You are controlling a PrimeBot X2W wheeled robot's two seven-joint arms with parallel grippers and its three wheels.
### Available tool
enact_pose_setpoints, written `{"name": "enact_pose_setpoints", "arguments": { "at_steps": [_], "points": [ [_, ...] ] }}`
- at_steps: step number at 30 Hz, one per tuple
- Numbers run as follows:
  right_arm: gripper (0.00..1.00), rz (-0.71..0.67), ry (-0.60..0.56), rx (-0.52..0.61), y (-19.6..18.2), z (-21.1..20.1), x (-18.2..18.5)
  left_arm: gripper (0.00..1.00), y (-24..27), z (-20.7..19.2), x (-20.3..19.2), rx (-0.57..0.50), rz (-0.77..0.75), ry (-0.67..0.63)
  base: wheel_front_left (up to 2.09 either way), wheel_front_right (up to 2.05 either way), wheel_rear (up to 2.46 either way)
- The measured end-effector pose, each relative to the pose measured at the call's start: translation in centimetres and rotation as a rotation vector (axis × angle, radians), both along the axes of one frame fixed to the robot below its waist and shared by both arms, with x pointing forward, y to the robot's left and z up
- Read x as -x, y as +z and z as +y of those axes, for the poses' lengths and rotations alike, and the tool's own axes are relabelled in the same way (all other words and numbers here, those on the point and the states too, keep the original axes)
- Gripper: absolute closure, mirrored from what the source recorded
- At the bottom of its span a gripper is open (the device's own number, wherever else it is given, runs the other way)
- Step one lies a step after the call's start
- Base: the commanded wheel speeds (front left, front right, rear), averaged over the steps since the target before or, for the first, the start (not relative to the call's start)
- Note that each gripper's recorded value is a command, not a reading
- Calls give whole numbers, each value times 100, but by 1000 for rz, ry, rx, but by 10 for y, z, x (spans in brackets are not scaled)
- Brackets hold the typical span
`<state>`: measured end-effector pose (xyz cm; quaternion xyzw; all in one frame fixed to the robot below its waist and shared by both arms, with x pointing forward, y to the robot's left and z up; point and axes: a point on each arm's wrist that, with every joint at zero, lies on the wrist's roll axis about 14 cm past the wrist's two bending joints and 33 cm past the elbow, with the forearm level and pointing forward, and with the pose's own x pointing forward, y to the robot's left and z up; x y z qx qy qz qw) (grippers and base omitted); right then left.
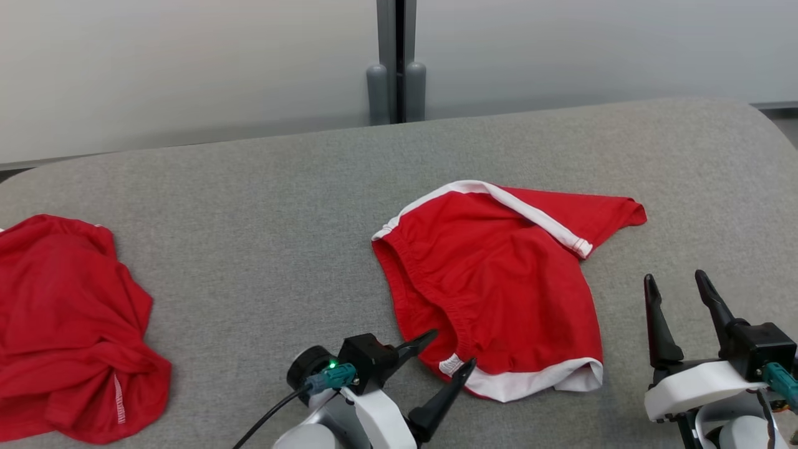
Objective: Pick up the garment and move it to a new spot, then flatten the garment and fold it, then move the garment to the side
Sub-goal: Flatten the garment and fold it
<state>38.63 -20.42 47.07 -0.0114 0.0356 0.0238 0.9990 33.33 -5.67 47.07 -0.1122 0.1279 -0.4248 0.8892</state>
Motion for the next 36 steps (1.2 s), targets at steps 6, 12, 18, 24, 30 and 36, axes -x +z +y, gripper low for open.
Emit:
{"name": "enact_pose_setpoints", "arguments": {
  "at_steps": [6,12,18,24,30,36],
  "points": [
    [0,24,-31,-4,-10,-7,-2,0,-24,-7,0,-79,55,-91,0,0,0],
    [0,37,-55,-4,-16,-13,-2,0,-44,-13,0,-121,100,-135,0,0,0],
    [0,47,-64,-2,-21,-16,-2,100,-56,-4,-14,-149,113,-92,0,0,0],
    [0,44,-33,-1,-21,-5,-4,100,-37,24,-49,-89,42,76,0,0,0],
    [0,30,25,4,-16,13,-8,100,-18,71,-76,-75,-30,239,0,0,0],
    [0,24,85,5,-13,33,-10,100,-1,124,-99,-87,-90,435,0,0,0]
  ]
}}
